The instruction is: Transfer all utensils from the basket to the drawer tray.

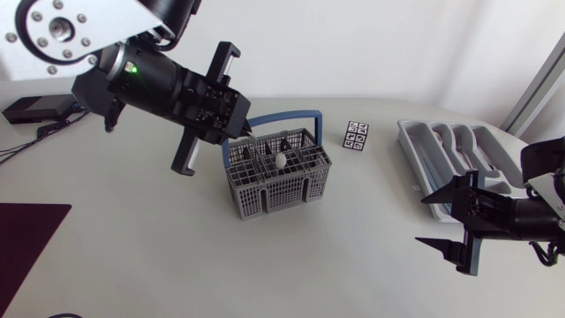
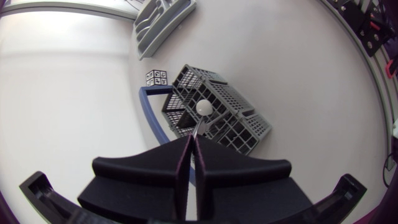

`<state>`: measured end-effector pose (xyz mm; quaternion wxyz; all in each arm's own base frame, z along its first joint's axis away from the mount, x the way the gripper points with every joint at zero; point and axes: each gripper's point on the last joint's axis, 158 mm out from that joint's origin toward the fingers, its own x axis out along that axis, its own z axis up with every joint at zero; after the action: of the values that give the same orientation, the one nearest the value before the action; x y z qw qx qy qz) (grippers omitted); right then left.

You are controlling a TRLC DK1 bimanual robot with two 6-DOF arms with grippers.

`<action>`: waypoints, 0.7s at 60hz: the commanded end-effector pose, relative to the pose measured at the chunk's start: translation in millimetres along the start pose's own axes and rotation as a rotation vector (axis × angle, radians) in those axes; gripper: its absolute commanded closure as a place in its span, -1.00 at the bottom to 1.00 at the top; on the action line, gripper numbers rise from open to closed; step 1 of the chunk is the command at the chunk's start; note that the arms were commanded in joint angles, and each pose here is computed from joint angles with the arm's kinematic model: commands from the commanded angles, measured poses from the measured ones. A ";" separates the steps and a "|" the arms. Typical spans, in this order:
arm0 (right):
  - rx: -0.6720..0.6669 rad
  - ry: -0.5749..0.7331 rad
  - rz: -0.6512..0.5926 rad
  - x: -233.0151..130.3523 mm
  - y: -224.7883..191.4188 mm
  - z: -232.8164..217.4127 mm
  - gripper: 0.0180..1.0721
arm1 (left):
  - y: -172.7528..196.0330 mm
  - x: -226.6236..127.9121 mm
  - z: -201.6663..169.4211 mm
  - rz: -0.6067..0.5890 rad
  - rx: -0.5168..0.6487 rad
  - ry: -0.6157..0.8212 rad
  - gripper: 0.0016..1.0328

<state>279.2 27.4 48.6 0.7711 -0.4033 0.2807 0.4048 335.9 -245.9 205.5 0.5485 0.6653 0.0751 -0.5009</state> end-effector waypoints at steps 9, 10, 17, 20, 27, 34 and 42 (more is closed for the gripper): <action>0.028 -0.023 0.004 -3.2 15.4 14.0 -0.84 | 3.3 -3.7 18.0 -0.051 -0.125 -0.063 0.94; 0.028 -0.026 0.000 -3.8 15.3 15.7 -0.84 | 4.8 -5.3 21.3 -0.051 -0.148 -0.072 0.94; 0.061 -0.062 -0.038 -12.5 10.6 32.7 -0.84 | 4.2 -6.6 43.7 -0.066 -0.272 -0.118 0.94; 0.082 -0.078 -0.054 -16.3 9.0 40.6 -0.84 | 3.2 -4.3 53.8 -0.072 -0.340 -0.131 0.94; 0.130 -0.131 -0.081 -24.9 9.3 65.3 -0.84 | 10.7 2.2 73.4 -0.065 -0.515 -0.164 0.94; 0.154 -0.182 -0.100 -34.4 13.8 92.0 -0.84 | 10.9 10.1 92.3 -0.088 -0.651 -0.188 0.94; 0.183 -0.230 -0.141 -41.9 14.7 123.2 -0.84 | 22.1 16.1 105.9 -0.089 -0.838 -0.213 0.94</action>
<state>263.9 107.5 136.5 0.8442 -0.3388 0.1913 0.3686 292.3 -331.5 210.1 0.7233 0.3869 0.2188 -0.5284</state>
